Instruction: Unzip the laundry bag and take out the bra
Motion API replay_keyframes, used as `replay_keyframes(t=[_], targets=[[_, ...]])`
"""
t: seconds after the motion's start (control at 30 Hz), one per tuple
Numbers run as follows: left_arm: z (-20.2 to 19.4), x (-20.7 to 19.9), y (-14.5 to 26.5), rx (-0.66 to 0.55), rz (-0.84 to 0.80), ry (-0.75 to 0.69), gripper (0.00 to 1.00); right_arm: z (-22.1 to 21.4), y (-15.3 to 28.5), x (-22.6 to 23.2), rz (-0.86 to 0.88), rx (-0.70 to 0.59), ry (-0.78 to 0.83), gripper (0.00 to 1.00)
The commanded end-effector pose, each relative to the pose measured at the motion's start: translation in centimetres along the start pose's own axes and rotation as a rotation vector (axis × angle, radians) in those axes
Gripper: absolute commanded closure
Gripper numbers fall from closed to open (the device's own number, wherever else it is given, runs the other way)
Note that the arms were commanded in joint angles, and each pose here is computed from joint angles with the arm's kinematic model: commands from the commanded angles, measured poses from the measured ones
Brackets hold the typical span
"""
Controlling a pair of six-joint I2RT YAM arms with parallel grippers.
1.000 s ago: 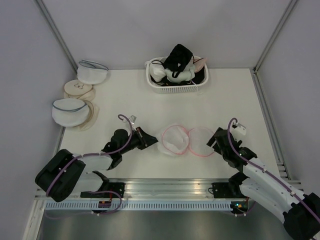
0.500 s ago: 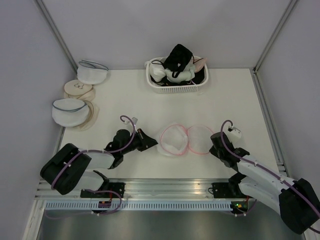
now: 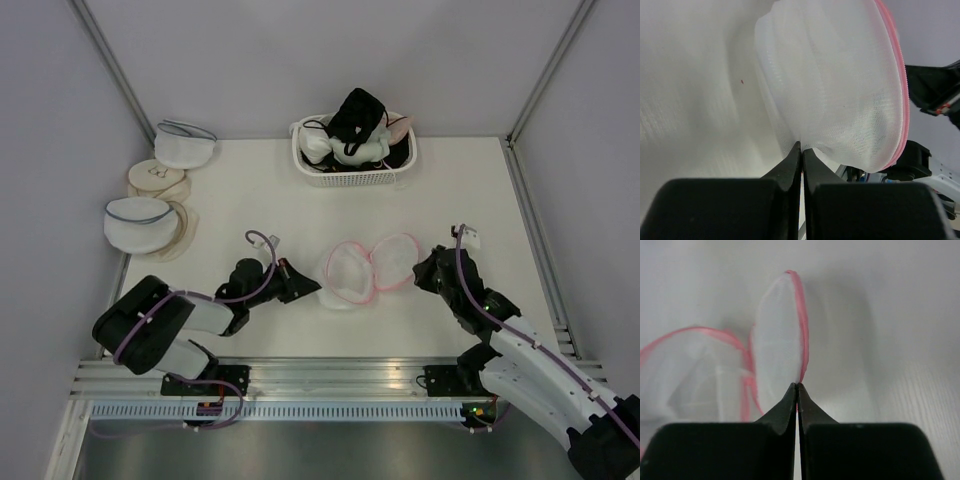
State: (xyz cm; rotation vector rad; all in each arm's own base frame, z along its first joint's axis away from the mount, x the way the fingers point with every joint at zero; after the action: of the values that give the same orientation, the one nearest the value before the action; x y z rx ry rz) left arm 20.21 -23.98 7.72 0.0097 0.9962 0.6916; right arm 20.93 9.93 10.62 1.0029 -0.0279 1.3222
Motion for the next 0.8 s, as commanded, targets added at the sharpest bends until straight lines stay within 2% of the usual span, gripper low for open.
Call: replay_keyframes(t=[0.0,0.07,0.1,0.4,0.53,0.77], targets=[[1.0,-2.3,-0.6,-0.02,-0.101,-0.015,0.98,1.8,2.4,7.1,0.328,0.048,0.169,1.0],[1.0,-2.3,-1.0,-0.014,-0.104,-0.012,0.98,1.4,2.4,8.7,0.401,0.087,0.21,1.0],[1.2,-2.5,-1.1,-0.019,-0.116,-0.015,0.98,0.5,2.9,9.9,0.489,0.149,0.263,0.99],[0.9,-2.8,-2.1,-0.008,-0.169,0.034,0.98,-6.2,2.9,14.5,0.766,0.419,0.472,0.99],[0.6,-2.9,-2.4,-0.001,-0.178,0.044,0.98,-8.2,3.7,15.1,0.854,0.505,0.493,1.0],[0.5,-2.9,-2.6,-0.001,-0.174,0.041,0.98,-9.0,4.5,15.7,0.928,0.552,0.473,1.0]])
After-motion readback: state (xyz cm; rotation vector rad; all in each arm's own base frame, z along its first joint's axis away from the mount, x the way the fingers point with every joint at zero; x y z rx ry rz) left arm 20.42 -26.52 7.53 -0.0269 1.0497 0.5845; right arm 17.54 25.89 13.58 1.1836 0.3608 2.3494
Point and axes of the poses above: each gripper's point midway between its finger pads, its own y axis back along the fingers, its own x axis along the line the jaws close on, z = x × y, the point moved 3 cm from there along y, back along the fingers, and after that the axes turned 11 degrees about -y, right-handed, at the moved point
